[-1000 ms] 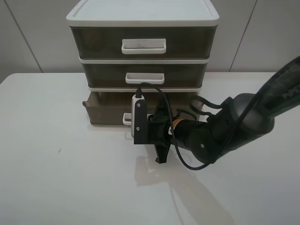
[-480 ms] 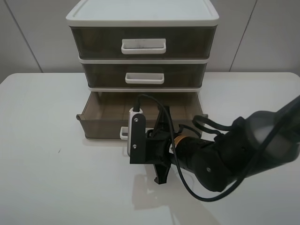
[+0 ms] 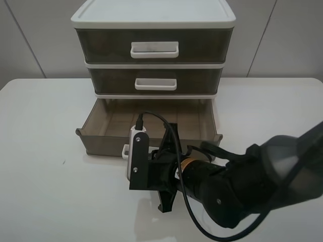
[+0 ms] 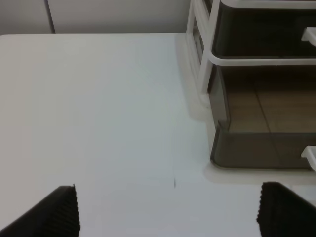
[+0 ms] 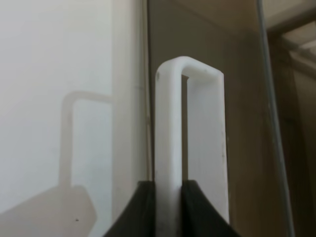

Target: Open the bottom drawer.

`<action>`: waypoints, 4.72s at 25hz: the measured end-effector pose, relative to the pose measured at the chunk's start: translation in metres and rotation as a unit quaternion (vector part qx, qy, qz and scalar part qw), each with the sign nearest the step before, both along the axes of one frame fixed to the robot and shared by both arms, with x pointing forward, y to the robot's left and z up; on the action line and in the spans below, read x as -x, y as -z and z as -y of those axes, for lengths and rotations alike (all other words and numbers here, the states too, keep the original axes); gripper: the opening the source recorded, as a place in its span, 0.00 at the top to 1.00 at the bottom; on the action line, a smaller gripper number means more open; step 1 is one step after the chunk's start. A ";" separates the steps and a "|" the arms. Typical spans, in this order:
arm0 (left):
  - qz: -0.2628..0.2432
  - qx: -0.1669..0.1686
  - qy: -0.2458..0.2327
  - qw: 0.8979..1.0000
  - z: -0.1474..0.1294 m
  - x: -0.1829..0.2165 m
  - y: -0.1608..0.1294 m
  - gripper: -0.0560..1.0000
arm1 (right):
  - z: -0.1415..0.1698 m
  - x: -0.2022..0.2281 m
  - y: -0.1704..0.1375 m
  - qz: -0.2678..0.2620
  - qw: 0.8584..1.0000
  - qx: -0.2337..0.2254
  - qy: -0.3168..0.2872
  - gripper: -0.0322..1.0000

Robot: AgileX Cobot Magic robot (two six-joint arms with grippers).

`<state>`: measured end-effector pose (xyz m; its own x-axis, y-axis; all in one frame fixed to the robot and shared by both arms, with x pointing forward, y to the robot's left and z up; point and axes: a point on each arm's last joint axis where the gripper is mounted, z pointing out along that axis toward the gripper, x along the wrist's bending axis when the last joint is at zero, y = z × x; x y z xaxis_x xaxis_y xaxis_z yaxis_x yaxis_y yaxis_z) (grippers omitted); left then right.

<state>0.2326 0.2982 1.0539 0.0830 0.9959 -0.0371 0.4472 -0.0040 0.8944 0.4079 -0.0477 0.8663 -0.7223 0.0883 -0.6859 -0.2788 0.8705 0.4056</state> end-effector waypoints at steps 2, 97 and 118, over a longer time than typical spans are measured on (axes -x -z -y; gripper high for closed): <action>0.000 0.000 0.000 1.000 0.000 0.000 0.000 0.24 | 0.002 0.002 0.001 0.000 1.000 0.004 -0.002 0.86; 0.000 0.000 0.000 1.000 0.000 0.000 0.000 0.24 | 0.259 0.154 -0.209 -0.070 0.770 -0.384 0.505 0.27; 0.000 0.000 0.000 1.000 0.000 0.000 0.000 0.24 | 0.257 0.178 -0.193 0.004 0.720 -0.387 0.576 0.27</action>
